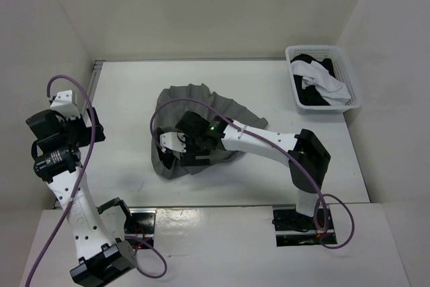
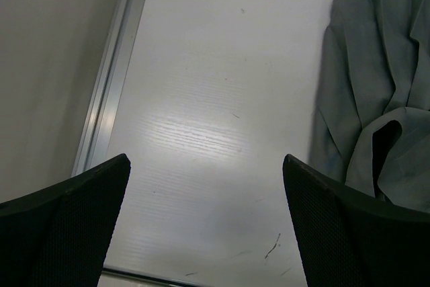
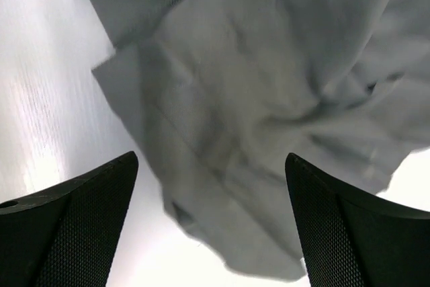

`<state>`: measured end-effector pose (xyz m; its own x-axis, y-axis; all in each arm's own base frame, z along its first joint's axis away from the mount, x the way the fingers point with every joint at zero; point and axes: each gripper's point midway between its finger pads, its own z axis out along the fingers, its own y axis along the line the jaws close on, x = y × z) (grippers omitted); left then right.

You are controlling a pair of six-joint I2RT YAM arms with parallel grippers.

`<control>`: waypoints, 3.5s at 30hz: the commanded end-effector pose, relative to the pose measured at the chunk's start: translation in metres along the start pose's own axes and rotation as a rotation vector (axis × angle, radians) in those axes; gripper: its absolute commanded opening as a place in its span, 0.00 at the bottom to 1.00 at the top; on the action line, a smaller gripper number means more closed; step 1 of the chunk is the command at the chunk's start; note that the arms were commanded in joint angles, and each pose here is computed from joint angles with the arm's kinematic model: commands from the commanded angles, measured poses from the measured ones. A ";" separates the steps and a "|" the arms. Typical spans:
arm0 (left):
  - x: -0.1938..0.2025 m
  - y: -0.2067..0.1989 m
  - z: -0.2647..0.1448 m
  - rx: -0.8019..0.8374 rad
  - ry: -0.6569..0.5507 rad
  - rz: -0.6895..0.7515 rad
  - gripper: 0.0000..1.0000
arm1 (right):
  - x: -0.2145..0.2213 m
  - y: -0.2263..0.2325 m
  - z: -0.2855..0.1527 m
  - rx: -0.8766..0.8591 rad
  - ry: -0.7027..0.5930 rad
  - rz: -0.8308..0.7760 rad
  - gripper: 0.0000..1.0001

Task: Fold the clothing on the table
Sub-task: Flatten the skirt out

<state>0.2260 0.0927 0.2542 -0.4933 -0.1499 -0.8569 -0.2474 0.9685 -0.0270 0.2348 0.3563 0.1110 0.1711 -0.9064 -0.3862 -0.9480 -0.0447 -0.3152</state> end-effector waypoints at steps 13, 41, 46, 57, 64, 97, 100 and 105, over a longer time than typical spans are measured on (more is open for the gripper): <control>-0.006 0.018 -0.007 -0.060 -0.053 -0.054 1.00 | -0.047 0.012 0.011 -0.162 -0.143 -0.220 0.90; -0.006 0.021 -0.008 -0.067 -0.057 -0.058 1.00 | -0.057 0.026 0.051 -0.254 -0.156 -0.257 0.81; -0.006 0.021 -0.008 -0.067 -0.057 -0.058 1.00 | -0.057 0.027 0.055 -0.254 -0.156 -0.257 0.78; -0.006 0.021 -0.008 -0.067 -0.057 -0.058 1.00 | -0.044 0.031 0.065 -0.265 -0.115 -0.273 0.69; -0.006 0.021 -0.008 -0.067 -0.057 -0.058 1.00 | -0.044 0.031 0.069 -0.265 -0.116 -0.282 0.57; -0.009 -0.014 -0.013 0.143 -0.084 0.054 1.00 | -0.036 -0.186 -0.064 0.160 -0.373 0.349 0.00; -0.010 -0.028 -0.019 0.207 -0.107 0.099 1.00 | -0.019 -0.209 -0.085 0.199 -0.414 0.434 0.00; -0.008 -0.046 -0.015 0.318 -0.087 0.142 1.00 | 0.019 -0.236 -0.112 0.278 -0.434 0.583 0.00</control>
<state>0.2232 0.0640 0.2634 -0.4483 -0.0661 -0.8914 -0.0322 0.9978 -0.0577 0.4272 0.3085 0.2181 -0.2144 -0.6266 -0.7493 -0.8632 0.4805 -0.1548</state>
